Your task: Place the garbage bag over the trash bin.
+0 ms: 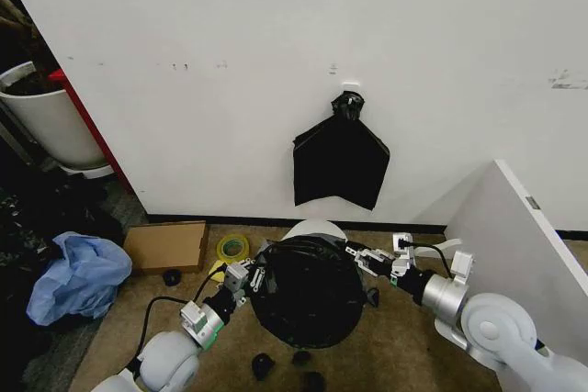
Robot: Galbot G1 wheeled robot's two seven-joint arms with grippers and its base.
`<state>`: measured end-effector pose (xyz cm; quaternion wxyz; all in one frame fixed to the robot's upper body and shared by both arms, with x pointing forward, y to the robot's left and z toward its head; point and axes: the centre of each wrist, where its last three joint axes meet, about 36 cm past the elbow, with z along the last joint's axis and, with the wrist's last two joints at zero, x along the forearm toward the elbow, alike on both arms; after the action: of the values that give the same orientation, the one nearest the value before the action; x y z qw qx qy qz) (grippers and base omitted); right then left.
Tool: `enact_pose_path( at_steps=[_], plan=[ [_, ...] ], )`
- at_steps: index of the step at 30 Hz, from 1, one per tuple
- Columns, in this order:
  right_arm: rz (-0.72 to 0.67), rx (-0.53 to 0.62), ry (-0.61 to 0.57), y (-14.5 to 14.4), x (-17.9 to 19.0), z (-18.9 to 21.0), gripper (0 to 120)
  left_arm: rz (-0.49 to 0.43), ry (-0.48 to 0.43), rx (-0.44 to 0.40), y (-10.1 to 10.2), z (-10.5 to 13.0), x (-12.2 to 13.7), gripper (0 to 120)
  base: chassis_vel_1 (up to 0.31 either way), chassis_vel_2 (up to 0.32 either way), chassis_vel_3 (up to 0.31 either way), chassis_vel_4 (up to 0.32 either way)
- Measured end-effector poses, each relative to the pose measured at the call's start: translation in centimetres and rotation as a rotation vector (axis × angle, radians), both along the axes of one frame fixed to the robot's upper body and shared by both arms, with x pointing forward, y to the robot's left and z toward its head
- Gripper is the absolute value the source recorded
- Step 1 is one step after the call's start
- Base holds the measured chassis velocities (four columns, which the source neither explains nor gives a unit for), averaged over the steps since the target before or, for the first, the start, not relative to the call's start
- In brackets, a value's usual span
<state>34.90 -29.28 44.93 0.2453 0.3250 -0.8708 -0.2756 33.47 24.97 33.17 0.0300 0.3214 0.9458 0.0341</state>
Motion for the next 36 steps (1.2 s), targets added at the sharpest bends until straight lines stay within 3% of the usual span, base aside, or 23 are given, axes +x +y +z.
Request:
enact_pose_path(
  at_steps=[16, 26, 36],
  plan=[
    [0.016, 0.006, -0.026, 0.7, 0.3, 0.0, 1, 0.002, -0.003, -0.004, -0.2, -0.1, 0.3, 1, 0.0, 0.0, 0.0, 0.0],
    [-0.009, 0.002, -0.036, 0.8, 0.7, -0.1, 0, -0.008, 0.001, -0.008, -0.5, -0.1, 0.2, 1, 0.0, 0.0, 0.0, 0.0],
    [-0.055, -0.092, -0.044, 0.7, 2.8, -1.5, 0, -0.052, -0.021, -0.018, -1.2, -0.1, -0.4, 1, 0.0, 0.0, 0.0, 0.0]
  ],
)
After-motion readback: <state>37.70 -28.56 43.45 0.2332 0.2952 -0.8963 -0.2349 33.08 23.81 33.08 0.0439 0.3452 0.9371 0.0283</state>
